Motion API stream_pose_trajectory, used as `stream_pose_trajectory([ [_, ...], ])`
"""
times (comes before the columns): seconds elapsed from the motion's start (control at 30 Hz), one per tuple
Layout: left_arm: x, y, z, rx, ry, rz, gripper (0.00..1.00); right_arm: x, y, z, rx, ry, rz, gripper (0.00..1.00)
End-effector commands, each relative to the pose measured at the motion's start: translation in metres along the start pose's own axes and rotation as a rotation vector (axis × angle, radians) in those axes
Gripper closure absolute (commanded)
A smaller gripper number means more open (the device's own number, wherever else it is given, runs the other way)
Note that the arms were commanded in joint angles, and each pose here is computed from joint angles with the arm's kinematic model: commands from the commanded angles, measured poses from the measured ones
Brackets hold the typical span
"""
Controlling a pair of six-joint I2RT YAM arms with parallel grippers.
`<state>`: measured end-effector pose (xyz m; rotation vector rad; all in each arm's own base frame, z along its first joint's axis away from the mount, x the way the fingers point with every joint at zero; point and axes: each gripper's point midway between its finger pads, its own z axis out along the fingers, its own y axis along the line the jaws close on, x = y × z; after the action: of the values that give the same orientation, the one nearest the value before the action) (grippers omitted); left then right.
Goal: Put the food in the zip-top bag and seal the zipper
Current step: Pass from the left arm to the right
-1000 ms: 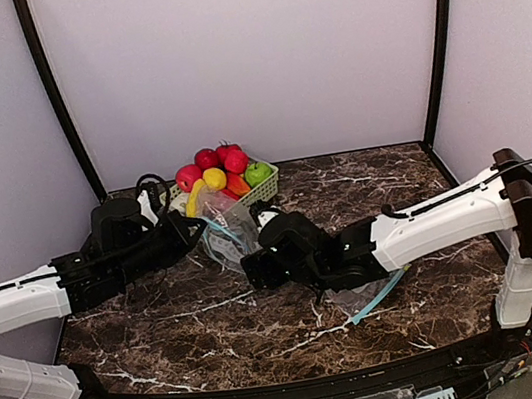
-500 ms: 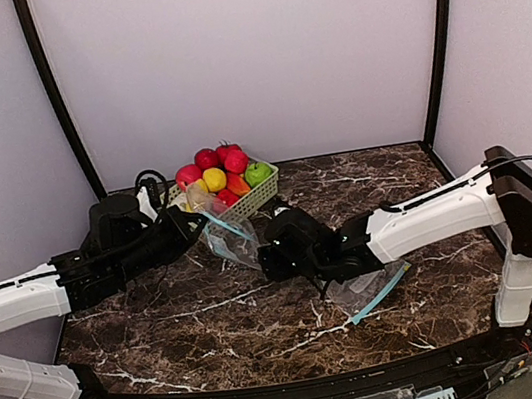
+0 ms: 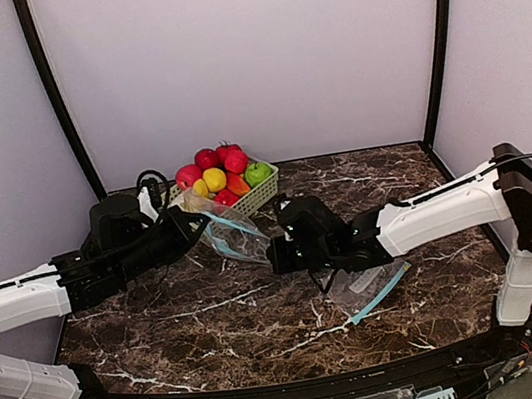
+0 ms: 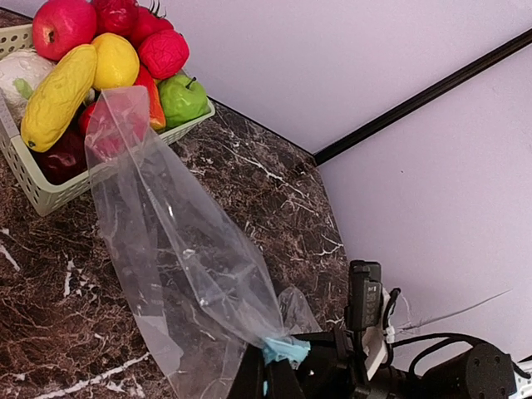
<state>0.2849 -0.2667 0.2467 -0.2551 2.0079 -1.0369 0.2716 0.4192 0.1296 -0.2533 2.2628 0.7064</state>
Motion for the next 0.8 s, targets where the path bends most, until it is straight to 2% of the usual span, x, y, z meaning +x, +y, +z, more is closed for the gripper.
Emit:
stream_pose_trajectory([
  [0.0, 0.001, 0.010, -0.011, -0.025, -0.009, 0.003, 0.99, -0.014, -0.009, -0.018, 0.003, -0.033, -0.059, 0.96],
  [0.07, 0.009, 0.016, -0.010, -0.048, 0.028, 0.028, 0.99, -0.019, -0.006, -0.024, -0.008, -0.028, -0.123, 1.00],
  [0.2, 0.036, 0.030, -0.005, -0.095, 0.167, 0.106, 0.99, -0.020, -0.005, -0.036, 0.004, 0.049, -0.272, 1.00],
  [0.4, 0.063, 0.028, 0.002, -0.037, 0.291, 0.156, 0.99, 0.011, -0.014, -0.042, 0.007, 0.303, -0.431, 1.00],
  [0.47, 0.065, 0.020, 0.005, 0.000, 0.302, 0.171, 0.95, 0.023, -0.022, -0.045, 0.039, 0.384, -0.440, 1.00],
  [0.53, 0.065, 0.013, 0.006, 0.030, 0.311, 0.194, 0.88, 0.030, -0.024, -0.047, 0.040, 0.426, -0.437, 1.00],
  [0.63, 0.061, 0.004, 0.004, 0.054, 0.311, 0.241, 0.65, 0.029, -0.026, -0.050, 0.045, 0.447, -0.423, 1.00],
  [0.67, 0.062, 0.006, 0.003, 0.048, 0.322, 0.268, 0.60, 0.029, -0.026, -0.050, 0.046, 0.451, -0.419, 1.00],
  [0.7, 0.059, 0.002, 0.001, 0.053, 0.318, 0.282, 0.49, 0.027, -0.027, -0.050, 0.048, 0.455, -0.410, 1.00],
  [0.73, 0.060, 0.004, -0.002, 0.046, 0.332, 0.310, 0.44, 0.026, -0.027, -0.050, 0.047, 0.456, -0.401, 1.00],
  [0.77, 0.057, -0.001, -0.006, 0.060, 0.327, 0.323, 0.33, 0.024, -0.027, -0.049, 0.046, 0.456, -0.394, 1.00],
])
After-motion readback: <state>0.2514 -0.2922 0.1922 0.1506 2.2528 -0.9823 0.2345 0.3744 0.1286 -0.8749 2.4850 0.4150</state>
